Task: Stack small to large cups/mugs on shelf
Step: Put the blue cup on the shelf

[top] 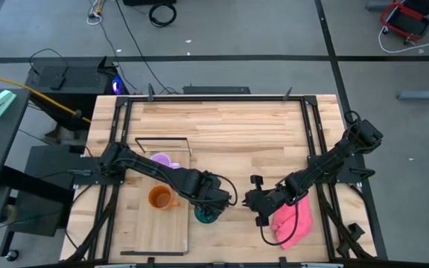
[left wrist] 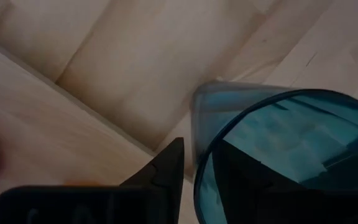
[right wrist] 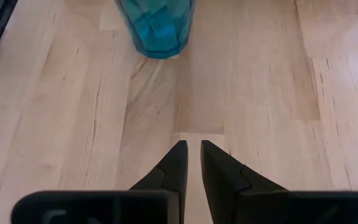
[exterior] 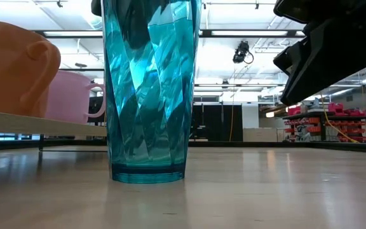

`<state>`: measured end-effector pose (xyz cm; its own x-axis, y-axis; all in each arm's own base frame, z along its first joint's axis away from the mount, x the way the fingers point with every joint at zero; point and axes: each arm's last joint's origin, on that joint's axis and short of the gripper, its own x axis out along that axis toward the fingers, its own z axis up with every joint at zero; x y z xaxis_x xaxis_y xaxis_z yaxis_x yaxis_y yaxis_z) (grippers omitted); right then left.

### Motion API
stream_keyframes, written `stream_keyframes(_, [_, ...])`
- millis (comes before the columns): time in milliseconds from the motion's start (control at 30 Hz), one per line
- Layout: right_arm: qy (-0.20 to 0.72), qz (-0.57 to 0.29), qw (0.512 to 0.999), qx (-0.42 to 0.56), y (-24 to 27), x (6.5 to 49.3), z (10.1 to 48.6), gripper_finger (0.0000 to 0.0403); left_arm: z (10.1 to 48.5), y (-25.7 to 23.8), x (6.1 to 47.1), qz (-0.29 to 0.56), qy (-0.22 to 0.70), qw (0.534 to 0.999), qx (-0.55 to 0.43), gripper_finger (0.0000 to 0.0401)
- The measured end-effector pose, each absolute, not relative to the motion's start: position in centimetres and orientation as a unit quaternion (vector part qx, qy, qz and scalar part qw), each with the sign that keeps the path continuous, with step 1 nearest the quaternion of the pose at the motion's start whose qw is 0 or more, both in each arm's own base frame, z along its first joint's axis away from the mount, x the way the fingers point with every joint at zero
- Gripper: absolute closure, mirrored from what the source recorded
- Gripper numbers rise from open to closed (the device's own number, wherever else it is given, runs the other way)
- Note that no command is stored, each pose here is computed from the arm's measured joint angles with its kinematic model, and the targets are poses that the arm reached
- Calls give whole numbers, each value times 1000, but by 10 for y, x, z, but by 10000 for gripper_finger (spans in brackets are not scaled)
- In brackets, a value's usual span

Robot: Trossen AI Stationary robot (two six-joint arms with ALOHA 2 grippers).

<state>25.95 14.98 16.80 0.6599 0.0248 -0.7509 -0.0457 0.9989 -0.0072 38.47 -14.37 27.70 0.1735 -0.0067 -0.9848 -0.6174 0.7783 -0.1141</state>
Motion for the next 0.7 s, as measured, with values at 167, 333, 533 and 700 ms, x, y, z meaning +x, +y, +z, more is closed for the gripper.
stream_keyframes(167, [412,20,911,-14,150,259,168,352,277,-143,385,212,607,722,-257,343])
stream_keyframes(333, [412,20,911,-14,150,259,168,352,277,-142,386,211,606,722,-260,388])
stream_keyframes(533, [413,20,911,-14,150,259,168,352,277,-142,387,172,624,713,-269,387])
stream_keyframes(700, [413,20,910,-15,150,259,168,352,296,-144,391,122,614,728,-278,389])
